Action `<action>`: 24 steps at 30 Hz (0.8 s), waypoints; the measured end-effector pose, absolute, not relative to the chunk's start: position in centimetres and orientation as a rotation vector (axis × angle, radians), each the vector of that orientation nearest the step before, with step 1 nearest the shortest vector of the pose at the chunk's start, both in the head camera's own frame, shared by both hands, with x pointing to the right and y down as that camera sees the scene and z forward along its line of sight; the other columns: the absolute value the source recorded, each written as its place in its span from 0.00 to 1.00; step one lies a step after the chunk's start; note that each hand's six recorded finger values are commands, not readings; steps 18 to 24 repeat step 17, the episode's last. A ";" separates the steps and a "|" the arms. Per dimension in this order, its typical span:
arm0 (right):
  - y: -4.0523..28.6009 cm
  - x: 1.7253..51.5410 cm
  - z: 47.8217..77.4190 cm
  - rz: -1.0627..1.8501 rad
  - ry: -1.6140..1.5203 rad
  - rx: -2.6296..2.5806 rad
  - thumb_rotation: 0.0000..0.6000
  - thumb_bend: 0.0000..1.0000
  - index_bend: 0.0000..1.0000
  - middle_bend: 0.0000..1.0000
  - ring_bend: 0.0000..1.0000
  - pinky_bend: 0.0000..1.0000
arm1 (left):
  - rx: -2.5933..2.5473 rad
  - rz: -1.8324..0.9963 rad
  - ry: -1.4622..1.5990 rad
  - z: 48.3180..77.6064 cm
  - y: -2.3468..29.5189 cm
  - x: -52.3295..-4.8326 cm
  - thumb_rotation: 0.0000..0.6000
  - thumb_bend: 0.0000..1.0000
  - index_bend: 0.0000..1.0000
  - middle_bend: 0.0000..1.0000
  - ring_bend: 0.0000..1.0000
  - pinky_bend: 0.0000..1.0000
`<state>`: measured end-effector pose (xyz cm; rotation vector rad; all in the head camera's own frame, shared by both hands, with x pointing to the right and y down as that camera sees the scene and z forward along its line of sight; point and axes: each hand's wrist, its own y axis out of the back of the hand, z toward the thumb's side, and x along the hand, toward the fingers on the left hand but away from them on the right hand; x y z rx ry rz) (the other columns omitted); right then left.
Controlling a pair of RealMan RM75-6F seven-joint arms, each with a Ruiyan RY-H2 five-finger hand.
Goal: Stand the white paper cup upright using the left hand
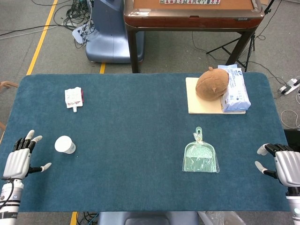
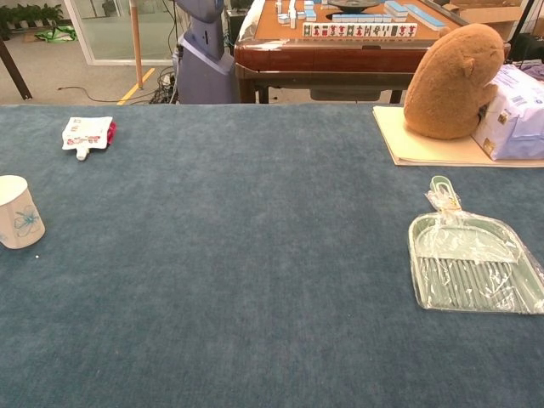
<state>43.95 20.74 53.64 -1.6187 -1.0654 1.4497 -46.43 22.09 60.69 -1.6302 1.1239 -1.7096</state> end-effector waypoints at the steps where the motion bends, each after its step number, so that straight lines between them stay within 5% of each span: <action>1: 20.8 44.0 53.7 1.452 -1.065 -1.616 1.00 0.20 0.53 0.52 0.44 0.47 | -1.604 -1.726 1.092 60.1 22.7 -46.7 1.00 0.07 0.16 0.00 0.00 0.00; 24: 21.1 44.2 53.6 1.472 -1.066 -1.592 1.00 0.20 0.53 0.52 0.44 0.47 | -1.652 -1.649 0.872 56.8 25.8 -46.0 1.00 0.07 0.24 0.00 0.00 0.00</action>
